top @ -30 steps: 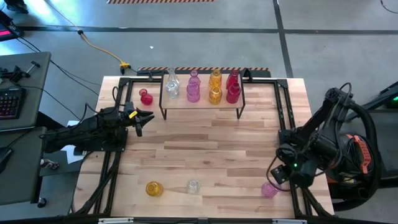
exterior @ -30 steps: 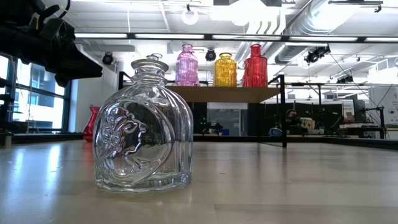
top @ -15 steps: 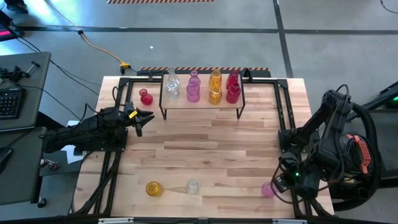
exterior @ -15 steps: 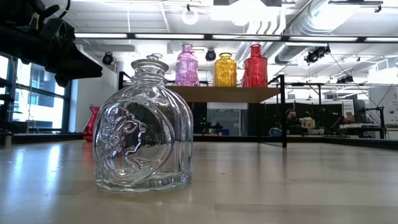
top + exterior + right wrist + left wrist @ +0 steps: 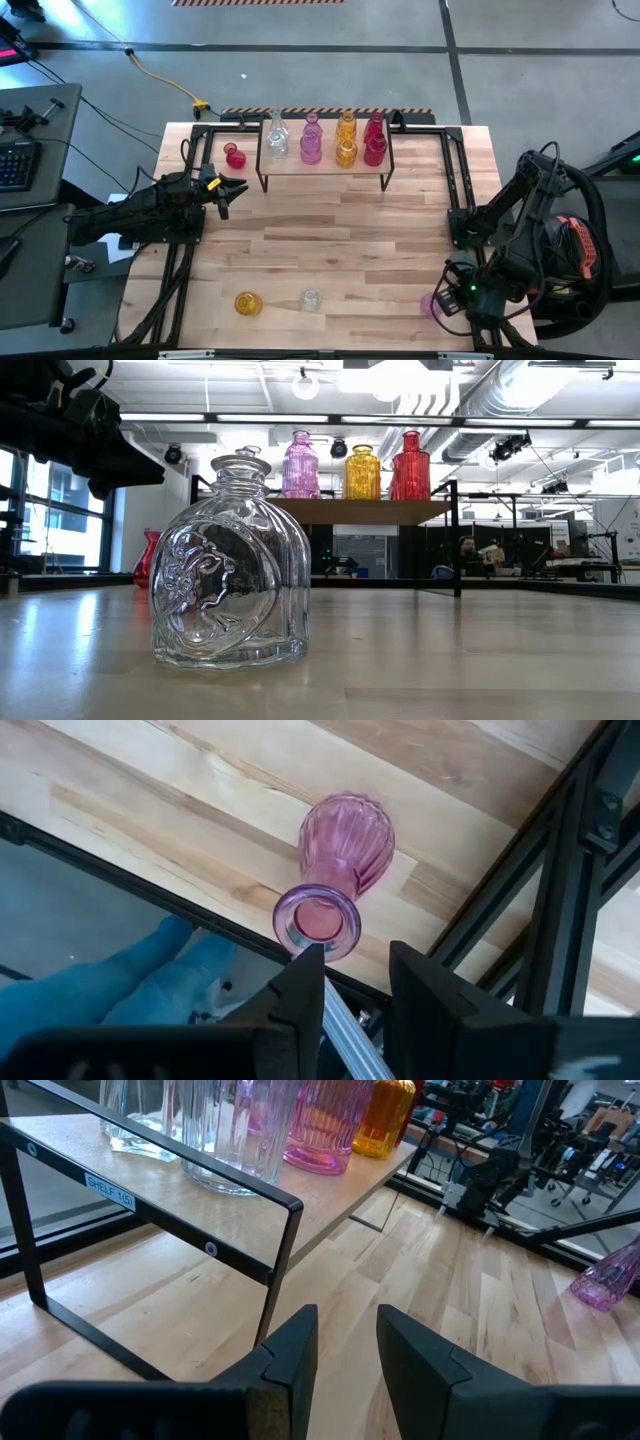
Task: Sort vases onto shelf
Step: Put the purple vase on the shelf aligned with the other purple vase
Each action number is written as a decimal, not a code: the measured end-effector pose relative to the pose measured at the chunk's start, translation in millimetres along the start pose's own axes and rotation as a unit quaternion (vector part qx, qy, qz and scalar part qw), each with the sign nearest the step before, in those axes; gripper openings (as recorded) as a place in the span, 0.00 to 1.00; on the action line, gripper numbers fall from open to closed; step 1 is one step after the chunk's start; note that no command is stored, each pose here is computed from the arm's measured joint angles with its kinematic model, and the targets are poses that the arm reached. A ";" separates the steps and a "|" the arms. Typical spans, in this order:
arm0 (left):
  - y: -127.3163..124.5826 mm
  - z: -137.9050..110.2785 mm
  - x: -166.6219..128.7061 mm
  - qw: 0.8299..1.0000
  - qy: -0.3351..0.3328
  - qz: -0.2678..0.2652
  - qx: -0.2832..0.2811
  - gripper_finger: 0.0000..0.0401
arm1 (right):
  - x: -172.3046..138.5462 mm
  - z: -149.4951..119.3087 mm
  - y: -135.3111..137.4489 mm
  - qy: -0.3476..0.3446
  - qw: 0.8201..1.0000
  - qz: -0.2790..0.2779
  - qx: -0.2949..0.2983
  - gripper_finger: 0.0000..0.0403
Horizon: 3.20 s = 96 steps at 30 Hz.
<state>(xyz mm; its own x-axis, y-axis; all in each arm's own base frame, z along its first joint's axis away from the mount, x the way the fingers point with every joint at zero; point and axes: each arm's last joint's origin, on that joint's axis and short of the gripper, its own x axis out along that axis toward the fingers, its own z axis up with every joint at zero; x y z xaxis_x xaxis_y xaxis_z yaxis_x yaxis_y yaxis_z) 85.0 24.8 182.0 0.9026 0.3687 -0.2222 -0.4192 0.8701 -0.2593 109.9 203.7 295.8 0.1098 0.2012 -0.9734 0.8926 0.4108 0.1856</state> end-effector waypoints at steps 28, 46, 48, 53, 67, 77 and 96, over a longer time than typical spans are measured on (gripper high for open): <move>0.0 -0.1 0.1 1.000 0.000 0.000 0.000 0.24 | 28.9 0.2 16.6 -0.026 0.998 -0.054 0.029 0.24; 0.0 -0.1 0.0 1.000 0.000 0.000 0.000 0.24 | 24.4 10.9 20.4 -0.019 0.998 -0.054 0.026 0.02; 0.0 -0.1 0.1 1.000 0.000 0.000 0.000 0.24 | 19.5 15.4 20.1 -0.016 0.999 -0.048 0.017 0.01; 0.0 -0.1 0.1 1.000 0.000 0.000 0.000 0.24 | 3.8 33.9 17.4 -0.013 0.999 -0.036 -0.001 0.00; 0.0 -0.1 0.0 1.000 0.000 0.000 0.000 0.24 | -24.0 70.1 4.7 -0.019 0.999 -0.024 -0.041 0.00; 0.0 -0.1 0.0 1.000 0.000 0.000 0.000 0.24 | -36.5 86.3 9.5 -0.047 0.996 0.055 -0.054 0.00; 0.0 -0.1 0.0 1.000 0.000 0.000 0.000 0.24 | -46.8 135.1 35.1 -0.090 0.979 0.155 -0.102 0.00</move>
<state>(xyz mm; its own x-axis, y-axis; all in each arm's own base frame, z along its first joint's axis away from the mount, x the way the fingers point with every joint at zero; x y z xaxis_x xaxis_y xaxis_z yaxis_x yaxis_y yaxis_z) 85.0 24.8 181.9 0.9025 0.3689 -0.2225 -0.4195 0.8699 -0.2593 195.2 88.5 329.7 0.4535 0.1916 -0.8704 0.7008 0.5268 0.4810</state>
